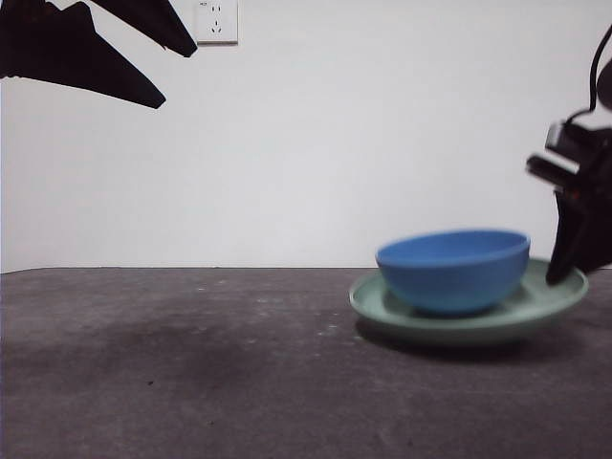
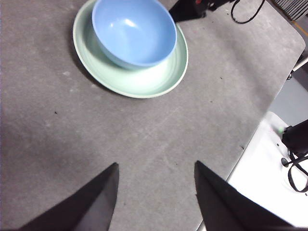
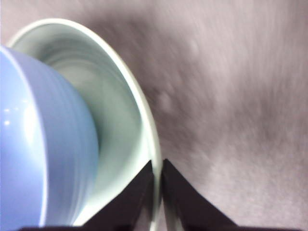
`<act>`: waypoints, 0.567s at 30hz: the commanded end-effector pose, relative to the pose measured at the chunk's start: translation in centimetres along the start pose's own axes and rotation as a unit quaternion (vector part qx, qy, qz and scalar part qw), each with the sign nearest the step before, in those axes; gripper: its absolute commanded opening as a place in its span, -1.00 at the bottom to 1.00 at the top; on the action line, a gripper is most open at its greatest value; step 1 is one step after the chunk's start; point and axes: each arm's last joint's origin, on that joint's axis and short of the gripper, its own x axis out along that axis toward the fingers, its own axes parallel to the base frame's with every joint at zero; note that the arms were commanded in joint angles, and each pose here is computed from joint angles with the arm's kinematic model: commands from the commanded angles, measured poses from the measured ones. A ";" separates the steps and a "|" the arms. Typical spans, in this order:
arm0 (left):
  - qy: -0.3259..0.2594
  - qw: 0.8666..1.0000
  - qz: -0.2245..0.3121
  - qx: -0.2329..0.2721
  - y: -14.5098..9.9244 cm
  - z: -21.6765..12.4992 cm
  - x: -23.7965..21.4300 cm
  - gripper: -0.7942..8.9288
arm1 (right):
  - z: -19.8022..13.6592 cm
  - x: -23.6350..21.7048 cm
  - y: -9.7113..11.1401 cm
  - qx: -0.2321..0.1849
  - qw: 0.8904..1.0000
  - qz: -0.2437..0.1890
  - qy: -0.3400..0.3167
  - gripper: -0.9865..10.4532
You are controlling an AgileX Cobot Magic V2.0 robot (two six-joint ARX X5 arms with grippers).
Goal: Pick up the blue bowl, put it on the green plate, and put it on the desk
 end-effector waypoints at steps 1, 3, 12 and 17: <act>-0.003 1.000 -0.006 0.007 -0.2 0.3 0.0 -0.32 | 0.8 -1.1 0.8 0.006 0.999 0.030 -0.024 -0.81; -0.003 1.000 -0.006 0.007 -0.2 0.3 0.0 -0.33 | 0.8 -1.6 1.4 0.004 0.999 0.042 -0.033 -0.81; -0.002 1.000 -0.006 0.006 -0.2 0.2 0.0 -0.33 | 0.6 -1.1 4.5 -0.008 0.997 0.069 -0.032 -0.81; -0.001 1.000 -0.006 0.006 -0.2 0.2 0.0 -0.33 | 0.6 -0.2 7.1 -0.017 0.994 0.093 -0.046 -0.81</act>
